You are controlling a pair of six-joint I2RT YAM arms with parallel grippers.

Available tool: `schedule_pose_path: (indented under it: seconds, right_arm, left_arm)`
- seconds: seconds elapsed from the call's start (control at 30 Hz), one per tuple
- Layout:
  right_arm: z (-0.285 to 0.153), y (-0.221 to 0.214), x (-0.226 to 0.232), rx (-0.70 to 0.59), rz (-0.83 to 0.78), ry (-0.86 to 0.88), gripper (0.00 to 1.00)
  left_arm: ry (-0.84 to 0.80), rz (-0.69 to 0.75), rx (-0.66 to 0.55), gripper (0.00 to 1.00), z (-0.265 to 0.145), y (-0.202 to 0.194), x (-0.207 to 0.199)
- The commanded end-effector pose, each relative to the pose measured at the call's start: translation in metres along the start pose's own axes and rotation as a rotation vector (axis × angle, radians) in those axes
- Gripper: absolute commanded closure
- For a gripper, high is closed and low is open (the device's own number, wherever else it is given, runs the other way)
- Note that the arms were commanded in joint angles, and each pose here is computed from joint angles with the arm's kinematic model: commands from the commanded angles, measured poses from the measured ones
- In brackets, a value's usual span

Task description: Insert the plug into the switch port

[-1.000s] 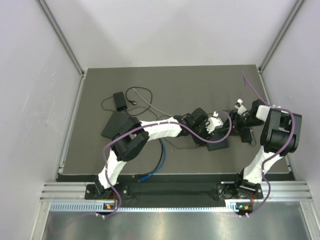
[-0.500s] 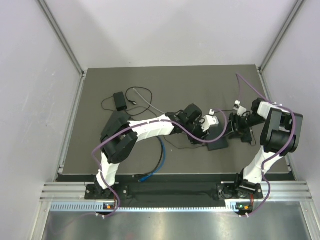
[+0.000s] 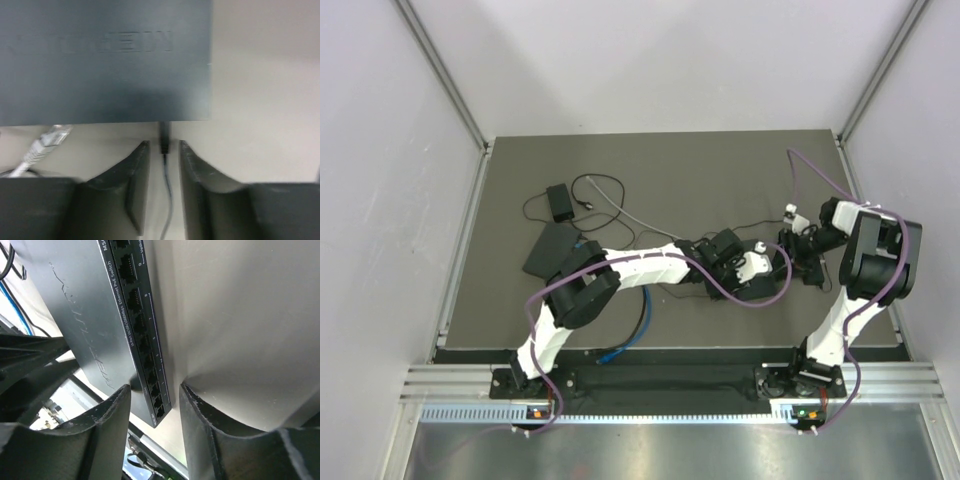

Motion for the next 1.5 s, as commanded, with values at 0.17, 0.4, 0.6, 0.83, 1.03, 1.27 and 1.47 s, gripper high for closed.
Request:
schedule_pose_path:
  seconds: [0.17, 0.4, 0.6, 0.83, 1.03, 1.27, 1.47]
  right_arm:
    - [0.018, 0.009, 0.005, 0.022, -0.095, -0.015, 0.73]
    - [0.038, 0.003, 0.032, 0.073, -0.091, 0.08, 0.85]
    - [0.045, -0.011, 0.042, 0.093, -0.045, 0.14, 0.86]
    - [0.054, -0.02, 0.052, 0.107, -0.025, 0.184, 0.73]
    - [0.06, -0.012, 0.064, 0.082, -0.054, 0.211, 0.6]
    - [0.072, -0.015, 0.086, 0.112, -0.106, 0.263, 0.41]
    - [0.078, -0.017, 0.097, 0.121, -0.163, 0.252, 0.31]
  left_arm:
    - [0.031, 0.045, 0.012, 0.99, 0.002, 0.005, 0.009]
    - [0.045, 0.022, -0.034, 1.0, -0.011, 0.015, 0.017]
    - [0.019, -0.03, -0.05, 0.83, -0.04, 0.008, 0.031]
    - [-0.125, -0.079, -0.12, 0.51, -0.107, 0.008, 0.046]
    - [-0.051, -0.067, -0.188, 0.44, -0.165, 0.007, 0.111]
    - [0.354, -0.428, -0.117, 0.58, -0.191, -0.034, 0.242]
    - [0.769, -0.854, -0.173, 0.59, -0.219, -0.079, 0.307]
Point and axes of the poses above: each gripper's point midway between its finger pads, its own z axis out along the fingers, its own x axis along the line the jaws close on, y = z × x, the point moved 1 cm from there along -z, back along the fingers, and after that the axes turned 4 degrees about -z, right-handed, at the moved point
